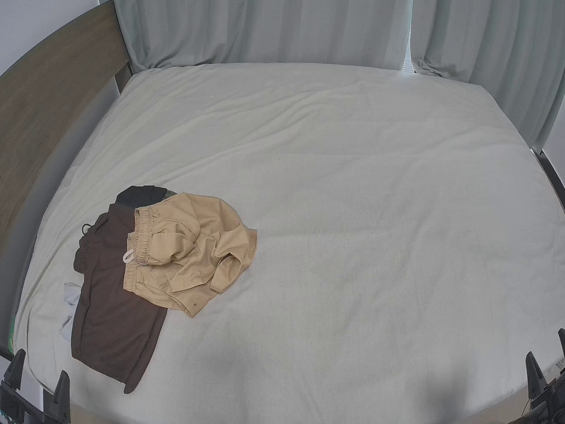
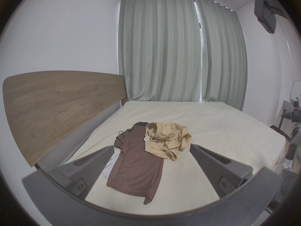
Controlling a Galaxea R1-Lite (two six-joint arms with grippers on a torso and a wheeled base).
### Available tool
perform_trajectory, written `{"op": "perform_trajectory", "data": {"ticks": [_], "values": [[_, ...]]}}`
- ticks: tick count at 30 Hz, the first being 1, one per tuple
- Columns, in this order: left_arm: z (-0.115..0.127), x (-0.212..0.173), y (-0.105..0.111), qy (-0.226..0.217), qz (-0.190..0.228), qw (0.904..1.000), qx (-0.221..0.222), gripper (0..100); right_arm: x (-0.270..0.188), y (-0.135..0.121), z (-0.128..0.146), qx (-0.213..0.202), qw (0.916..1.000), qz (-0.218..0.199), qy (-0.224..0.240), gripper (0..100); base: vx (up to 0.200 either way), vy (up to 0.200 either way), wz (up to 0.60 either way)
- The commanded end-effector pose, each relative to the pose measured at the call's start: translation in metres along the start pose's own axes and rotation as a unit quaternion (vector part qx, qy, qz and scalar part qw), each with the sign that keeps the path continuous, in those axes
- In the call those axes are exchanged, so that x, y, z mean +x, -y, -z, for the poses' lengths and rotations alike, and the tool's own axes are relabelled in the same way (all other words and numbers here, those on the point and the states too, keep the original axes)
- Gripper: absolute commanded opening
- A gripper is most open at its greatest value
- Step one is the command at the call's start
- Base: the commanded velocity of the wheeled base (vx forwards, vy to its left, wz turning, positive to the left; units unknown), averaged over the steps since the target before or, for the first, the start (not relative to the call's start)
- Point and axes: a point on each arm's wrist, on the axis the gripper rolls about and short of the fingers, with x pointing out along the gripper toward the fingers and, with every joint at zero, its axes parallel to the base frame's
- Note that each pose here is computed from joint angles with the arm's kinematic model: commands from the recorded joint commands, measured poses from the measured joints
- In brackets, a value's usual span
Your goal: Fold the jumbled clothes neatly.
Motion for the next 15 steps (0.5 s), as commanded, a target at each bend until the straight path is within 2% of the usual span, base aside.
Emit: {"op": "perform_trajectory", "data": {"ticks": [1,15], "values": [[0.0052,0.0003,0.0,-0.002,-0.001,1.0,-0.001,100,0.0003,0.0,0.0047,0.0,1.0,-0.001,-0.002,100,0.0,0.0,0.0],[0.0049,0.0002,0.0001,0.0,0.002,1.0,-0.006,100,0.0004,0.0,0.0052,-0.001,1.0,-0.001,-0.003,100,0.0,0.0,0.0]]}}
